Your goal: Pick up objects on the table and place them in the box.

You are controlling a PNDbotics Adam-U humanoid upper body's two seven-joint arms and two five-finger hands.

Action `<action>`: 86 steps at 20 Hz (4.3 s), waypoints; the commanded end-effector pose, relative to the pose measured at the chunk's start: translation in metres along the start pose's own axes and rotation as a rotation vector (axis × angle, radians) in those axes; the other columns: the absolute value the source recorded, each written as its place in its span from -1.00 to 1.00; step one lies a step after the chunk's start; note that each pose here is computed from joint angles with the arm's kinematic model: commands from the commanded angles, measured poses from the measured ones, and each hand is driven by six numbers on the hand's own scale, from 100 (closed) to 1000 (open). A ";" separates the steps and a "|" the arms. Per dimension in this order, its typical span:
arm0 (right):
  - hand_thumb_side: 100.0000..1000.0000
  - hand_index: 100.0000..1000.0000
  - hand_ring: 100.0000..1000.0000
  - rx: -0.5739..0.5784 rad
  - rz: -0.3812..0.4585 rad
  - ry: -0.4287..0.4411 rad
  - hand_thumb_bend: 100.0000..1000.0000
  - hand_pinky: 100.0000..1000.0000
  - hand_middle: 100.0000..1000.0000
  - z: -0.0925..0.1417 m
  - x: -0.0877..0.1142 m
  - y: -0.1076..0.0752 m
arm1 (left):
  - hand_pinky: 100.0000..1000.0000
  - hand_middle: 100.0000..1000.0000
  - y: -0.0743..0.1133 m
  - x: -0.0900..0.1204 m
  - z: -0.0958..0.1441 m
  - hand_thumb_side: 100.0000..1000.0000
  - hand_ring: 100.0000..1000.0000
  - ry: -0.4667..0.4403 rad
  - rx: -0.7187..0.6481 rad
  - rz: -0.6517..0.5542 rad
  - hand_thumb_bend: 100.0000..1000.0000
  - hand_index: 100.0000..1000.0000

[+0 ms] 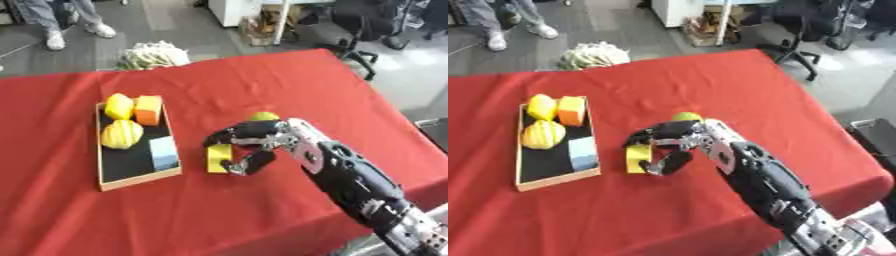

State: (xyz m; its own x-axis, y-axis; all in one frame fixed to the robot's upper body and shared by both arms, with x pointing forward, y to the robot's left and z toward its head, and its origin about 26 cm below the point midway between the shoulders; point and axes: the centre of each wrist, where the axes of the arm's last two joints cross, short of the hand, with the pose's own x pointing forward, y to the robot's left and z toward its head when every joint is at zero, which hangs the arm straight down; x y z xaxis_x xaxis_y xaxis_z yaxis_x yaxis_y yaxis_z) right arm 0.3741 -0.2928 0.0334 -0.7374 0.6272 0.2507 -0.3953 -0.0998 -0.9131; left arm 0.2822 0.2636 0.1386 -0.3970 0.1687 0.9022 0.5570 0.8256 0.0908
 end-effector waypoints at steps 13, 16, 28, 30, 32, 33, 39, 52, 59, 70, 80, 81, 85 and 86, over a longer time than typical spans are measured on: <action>-0.54 0.79 0.40 0.119 0.107 -0.055 -1.00 0.20 0.58 0.006 -0.012 0.005 | 0.21 0.00 0.001 0.007 -0.002 0.75 -0.08 -0.013 -0.020 -0.019 -1.00 0.57; -0.55 0.75 0.26 0.093 0.113 -0.054 -1.00 0.11 0.52 0.007 -0.013 0.003 | 0.21 0.00 0.001 0.007 -0.003 0.74 -0.08 -0.016 -0.021 -0.019 -1.00 0.57; -0.66 0.45 -0.21 -0.086 0.127 -0.085 -1.00 -0.35 0.18 0.014 -0.014 -0.022 | 0.22 0.01 0.000 0.008 -0.004 0.74 -0.07 -0.020 -0.025 -0.016 -1.00 0.57; -0.69 0.44 -0.23 -0.116 0.129 -0.102 -1.00 -0.37 0.17 0.015 -0.015 -0.032 | 0.22 0.01 0.000 0.007 -0.004 0.74 -0.07 -0.019 -0.026 -0.015 -1.00 0.57; -0.70 0.44 -0.25 -0.142 0.130 -0.122 -1.00 -0.39 0.16 0.016 -0.015 -0.042 | 0.22 0.01 0.000 0.007 -0.004 0.74 -0.07 -0.017 -0.027 -0.014 -1.00 0.57; -0.71 0.43 -0.26 -0.155 0.133 -0.133 -1.00 -0.40 0.16 0.017 -0.015 -0.048 | 0.22 0.01 0.000 0.007 -0.004 0.74 -0.07 -0.016 -0.027 -0.014 -1.00 0.57; -0.74 0.44 -0.28 -0.214 0.115 -0.184 -1.00 -0.41 0.15 0.017 -0.013 -0.083 | 0.22 0.01 0.000 0.007 -0.004 0.74 -0.07 -0.015 -0.032 -0.015 -1.00 0.57; -0.76 0.46 -0.25 -0.237 0.141 -0.371 -1.00 -0.36 0.18 -0.048 0.016 -0.146 | 0.22 0.00 -0.003 0.008 -0.010 0.75 -0.07 -0.017 -0.083 -0.006 -1.00 0.57; -0.73 0.55 -0.15 -0.134 0.143 -0.418 -1.00 -0.24 0.26 -0.084 0.030 -0.136 | 0.23 0.00 -0.004 0.009 -0.012 0.75 -0.07 -0.020 -0.094 -0.002 -1.00 0.57; -0.63 0.61 -0.02 0.038 0.187 -0.369 -1.00 -0.08 0.36 -0.099 0.027 -0.100 | 0.23 0.00 -0.004 0.008 -0.011 0.75 -0.07 -0.018 -0.090 0.000 -1.00 0.57; -0.58 0.78 0.41 0.087 0.213 -0.360 -1.00 0.24 0.58 -0.111 0.034 -0.084 | 0.23 0.00 -0.004 0.009 -0.012 0.74 -0.06 -0.022 -0.092 -0.002 -1.00 0.57; -0.57 0.82 0.51 0.086 0.219 -0.356 -1.00 0.35 0.65 -0.111 0.034 -0.085 | 0.23 0.00 -0.004 0.009 -0.012 0.74 -0.06 -0.023 -0.092 -0.002 -1.00 0.57; -0.55 0.92 0.78 0.085 0.246 -0.342 -1.00 0.64 0.82 -0.109 0.034 -0.089 | 0.23 0.00 -0.005 0.009 -0.012 0.74 -0.06 -0.025 -0.092 0.000 -1.00 0.57; -0.46 0.93 0.82 0.087 0.253 -0.338 -1.00 0.69 0.85 -0.108 0.034 -0.090 | 0.23 0.00 -0.005 0.009 -0.012 0.74 -0.06 -0.026 -0.092 0.000 -1.00 0.57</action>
State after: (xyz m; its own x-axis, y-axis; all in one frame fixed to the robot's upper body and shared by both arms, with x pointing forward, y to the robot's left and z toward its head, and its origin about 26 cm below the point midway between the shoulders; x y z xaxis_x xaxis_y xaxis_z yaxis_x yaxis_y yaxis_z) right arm 0.4398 -0.1773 0.0727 -0.8592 0.4566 0.2310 -0.2925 -0.0677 -0.9539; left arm 0.2848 0.2539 0.1421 -0.3875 0.1849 0.9031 0.6177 0.7793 0.1054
